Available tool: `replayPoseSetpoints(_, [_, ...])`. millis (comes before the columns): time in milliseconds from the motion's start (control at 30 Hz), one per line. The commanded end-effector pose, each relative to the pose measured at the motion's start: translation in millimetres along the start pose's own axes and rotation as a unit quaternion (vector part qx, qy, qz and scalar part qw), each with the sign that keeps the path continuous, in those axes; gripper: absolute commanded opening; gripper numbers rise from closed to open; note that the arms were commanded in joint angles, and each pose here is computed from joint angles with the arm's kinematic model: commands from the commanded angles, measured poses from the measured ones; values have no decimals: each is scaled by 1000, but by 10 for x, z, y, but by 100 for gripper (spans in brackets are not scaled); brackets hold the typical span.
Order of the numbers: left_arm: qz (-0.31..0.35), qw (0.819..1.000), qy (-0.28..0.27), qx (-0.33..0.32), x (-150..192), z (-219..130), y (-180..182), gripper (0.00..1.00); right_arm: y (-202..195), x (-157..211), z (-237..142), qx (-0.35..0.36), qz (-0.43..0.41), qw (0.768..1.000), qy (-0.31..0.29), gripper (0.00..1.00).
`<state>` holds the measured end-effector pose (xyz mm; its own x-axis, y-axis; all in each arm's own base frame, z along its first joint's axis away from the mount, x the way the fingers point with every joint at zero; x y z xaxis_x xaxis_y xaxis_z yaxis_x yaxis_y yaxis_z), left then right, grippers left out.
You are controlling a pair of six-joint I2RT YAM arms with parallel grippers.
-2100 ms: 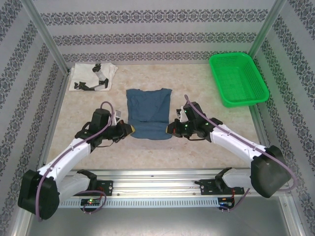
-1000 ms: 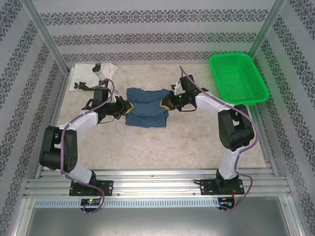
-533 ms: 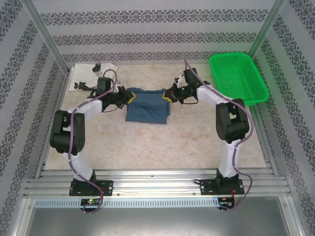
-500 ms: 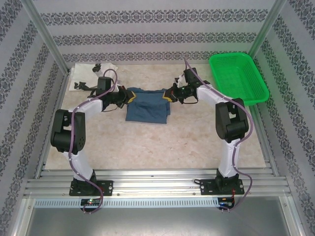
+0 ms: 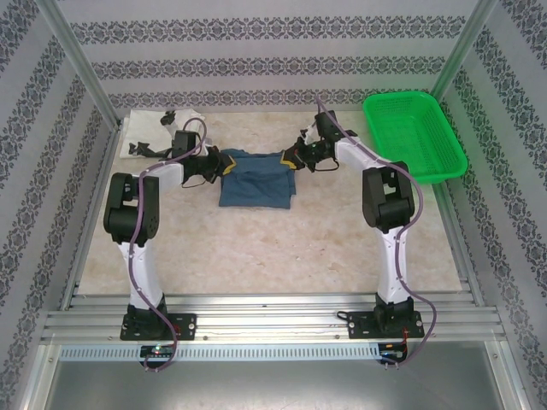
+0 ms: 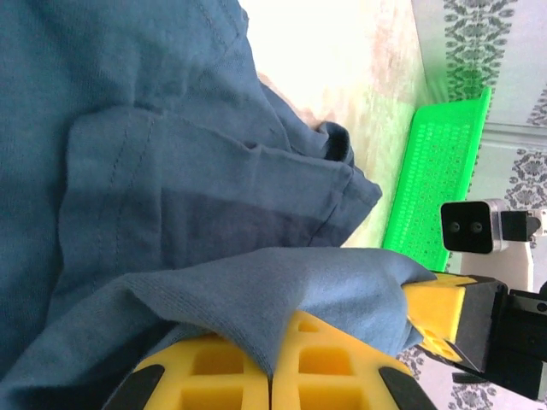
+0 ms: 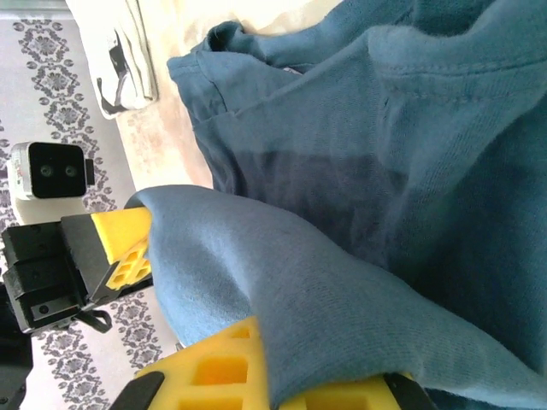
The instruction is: Fold and stack the t-shirts
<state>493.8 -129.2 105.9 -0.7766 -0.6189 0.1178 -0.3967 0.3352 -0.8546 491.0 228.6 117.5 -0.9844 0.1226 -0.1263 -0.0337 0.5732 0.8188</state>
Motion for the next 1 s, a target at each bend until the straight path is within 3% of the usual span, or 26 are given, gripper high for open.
replayPoseSetpoints(0, [4,1000,-13,23,-210,-1,-107,4,-45,-100,-4,-3,0,1000,4,15])
replayPoseSetpoints(67, [-3,999,-29,44,-325,-27,-155,35,-42,-187,-28,-1,-5,1000,-6,29])
replayPoseSetpoints(100, [-5,997,-37,61,-396,-70,-221,45,-37,-250,-65,0,-7,1000,-15,33])
replayPoseSetpoints(133, [-5,996,-42,74,-449,-111,-301,74,-3,-313,-113,-3,-10,1000,-25,39])
replayPoseSetpoints(167, [-4,995,-47,83,-505,-166,-405,91,38,-394,-189,-8,-14,999,-38,47])
replayPoseSetpoints(200, [4,994,-52,93,-549,-226,-540,99,98,-473,-281,-10,-21,998,-52,49])
replayPoseSetpoints(400, [42,986,-120,110,-776,-799,-1065,100,535,-732,-858,15,-87,990,-114,56])
replayPoseSetpoints(533, [109,981,-144,69,-495,-1097,-1242,100,783,-487,-983,27,-132,985,-107,55])
replayPoseSetpoints(567, [134,979,-144,56,-348,-1122,-1275,98,837,-353,-934,24,-142,985,-97,54])
replayPoseSetpoints(600, [154,978,-137,43,-186,-1115,-1281,89,873,-208,-871,23,-150,985,-86,51])
replayPoseSetpoints(633, [173,976,-126,33,-39,-1088,-1290,77,913,-91,-812,23,-158,984,-79,46])
replayPoseSetpoints(700, [203,973,-106,1,289,-956,-1190,42,919,170,-626,13,-158,985,-66,31])
replayPoseSetpoints(733, [209,973,-100,-16,407,-890,-1099,32,914,258,-546,8,-155,986,-63,26])
replayPoseSetpoints(867, [200,978,-46,-36,713,-503,-741,7,827,436,-144,-2,-146,988,-43,9])
replayPoseSetpoints(967, [186,981,-15,-49,717,-179,-566,1,733,360,93,-24,-124,992,-32,5])
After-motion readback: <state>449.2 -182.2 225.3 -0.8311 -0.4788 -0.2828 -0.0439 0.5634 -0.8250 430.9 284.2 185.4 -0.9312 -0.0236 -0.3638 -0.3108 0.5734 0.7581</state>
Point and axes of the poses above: each hand's point on the last joint's axis, 136 mm out from that joint toward the fingers, its own z axis out along the fingers, its own y axis along the line the jaws close on, x = y × z, the point moved 3 cm from there along -z, back along the fingers, and after that the axes turned 11 degrees about -z, right-handed, at the moved point
